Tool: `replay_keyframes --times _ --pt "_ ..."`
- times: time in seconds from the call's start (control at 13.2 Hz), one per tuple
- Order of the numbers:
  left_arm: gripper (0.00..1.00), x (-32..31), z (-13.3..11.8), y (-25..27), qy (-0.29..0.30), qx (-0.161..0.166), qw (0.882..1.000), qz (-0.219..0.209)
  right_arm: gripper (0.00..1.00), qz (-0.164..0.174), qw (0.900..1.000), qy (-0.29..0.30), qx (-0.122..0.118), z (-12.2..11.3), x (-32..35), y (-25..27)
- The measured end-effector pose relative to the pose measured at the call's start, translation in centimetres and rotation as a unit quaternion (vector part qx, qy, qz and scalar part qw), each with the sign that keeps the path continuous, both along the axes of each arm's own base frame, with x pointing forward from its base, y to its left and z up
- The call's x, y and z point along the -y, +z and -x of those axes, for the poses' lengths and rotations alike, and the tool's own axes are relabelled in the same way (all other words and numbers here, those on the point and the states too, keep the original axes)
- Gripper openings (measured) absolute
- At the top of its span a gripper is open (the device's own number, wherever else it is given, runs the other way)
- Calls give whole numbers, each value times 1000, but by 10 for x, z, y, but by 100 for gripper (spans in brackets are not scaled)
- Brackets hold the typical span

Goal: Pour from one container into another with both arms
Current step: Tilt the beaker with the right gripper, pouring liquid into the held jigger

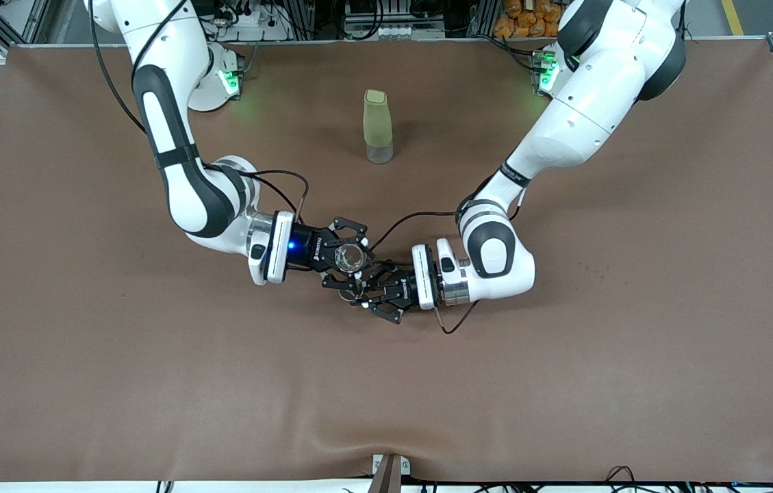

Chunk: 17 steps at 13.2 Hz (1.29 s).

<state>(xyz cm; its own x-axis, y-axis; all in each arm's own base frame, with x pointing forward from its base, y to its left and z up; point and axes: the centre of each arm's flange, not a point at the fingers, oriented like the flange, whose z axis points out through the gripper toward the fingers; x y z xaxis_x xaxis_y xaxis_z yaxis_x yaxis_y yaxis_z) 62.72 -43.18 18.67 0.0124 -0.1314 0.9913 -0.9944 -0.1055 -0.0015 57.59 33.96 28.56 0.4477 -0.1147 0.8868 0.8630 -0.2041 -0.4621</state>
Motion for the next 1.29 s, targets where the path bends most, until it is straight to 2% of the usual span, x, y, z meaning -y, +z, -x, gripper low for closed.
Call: replay_keyframes --times 0.53,1.29 --pt "21 -4 -2 -1 3 -3 1000 -2 15 -32 994 1 -105 0 0 9" --pt "21 -5 -3 -2 4 -3 1000 -4 15 -66 970 5 -234 1 -2 15"
